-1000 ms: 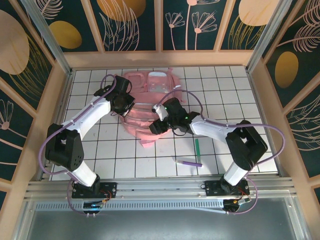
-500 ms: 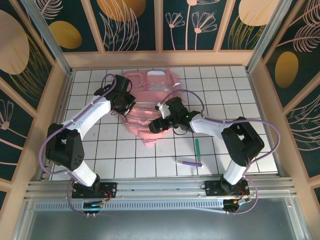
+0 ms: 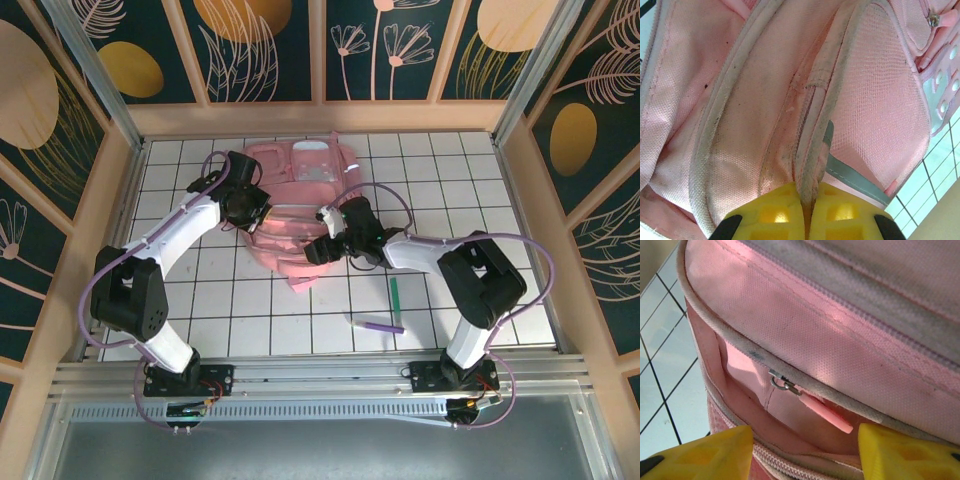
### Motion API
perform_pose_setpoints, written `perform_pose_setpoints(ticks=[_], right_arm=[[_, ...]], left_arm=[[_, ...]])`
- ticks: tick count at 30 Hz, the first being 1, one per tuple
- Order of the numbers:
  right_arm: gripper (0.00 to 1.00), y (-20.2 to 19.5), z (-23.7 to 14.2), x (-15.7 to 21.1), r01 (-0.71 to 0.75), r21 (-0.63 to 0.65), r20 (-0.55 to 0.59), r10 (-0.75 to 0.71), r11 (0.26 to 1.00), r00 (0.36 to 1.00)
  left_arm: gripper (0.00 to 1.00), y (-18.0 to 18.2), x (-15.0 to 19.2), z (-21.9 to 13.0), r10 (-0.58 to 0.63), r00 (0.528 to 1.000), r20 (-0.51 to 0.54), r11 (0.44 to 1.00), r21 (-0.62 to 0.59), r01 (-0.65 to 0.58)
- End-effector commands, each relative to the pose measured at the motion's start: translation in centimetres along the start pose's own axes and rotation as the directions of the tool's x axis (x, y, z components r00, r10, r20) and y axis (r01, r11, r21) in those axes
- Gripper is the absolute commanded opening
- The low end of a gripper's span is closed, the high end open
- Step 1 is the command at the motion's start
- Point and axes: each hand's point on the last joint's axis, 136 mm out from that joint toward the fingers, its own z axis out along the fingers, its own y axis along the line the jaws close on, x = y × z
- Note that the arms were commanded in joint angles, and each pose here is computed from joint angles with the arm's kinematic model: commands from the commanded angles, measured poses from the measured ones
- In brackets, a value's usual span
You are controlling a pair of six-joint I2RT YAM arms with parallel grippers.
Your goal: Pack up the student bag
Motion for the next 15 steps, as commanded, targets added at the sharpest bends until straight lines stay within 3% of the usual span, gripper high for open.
perform_pose_setpoints(ticks=[1, 7, 11, 15], right_arm=[[0.55, 1.1, 0.2, -2.9, 0.09, -0.049, 0.132, -0.083, 0.995, 0.988], [0.46, 0.4, 1.0, -2.0, 0.172, 0.04, 0.124, -0.176, 0.984, 0.977], [0.31, 0.0, 1.0, -1.7, 0.245, 0.112, 0.161, -0.261, 0.963, 0.952], [0.26, 1.2, 0.2, -2.0, 0.31, 0.082, 0.234, -0.32, 0.947, 0.918]], left_arm=[[0.0, -0.8, 2.3, -1.2, -0.004, 0.995, -0.098, 0.998, 0.058, 0.01], [0.0, -0.3, 2.7, -1.3, -0.027, 0.993, -0.111, 0.997, 0.07, 0.034], [0.0, 0.0, 2.8, -1.6, -0.033, 0.993, -0.114, 0.997, 0.069, 0.041], [0.0, 0.5, 2.9, -1.7, -0.036, 0.993, -0.114, 0.997, 0.064, 0.044]])
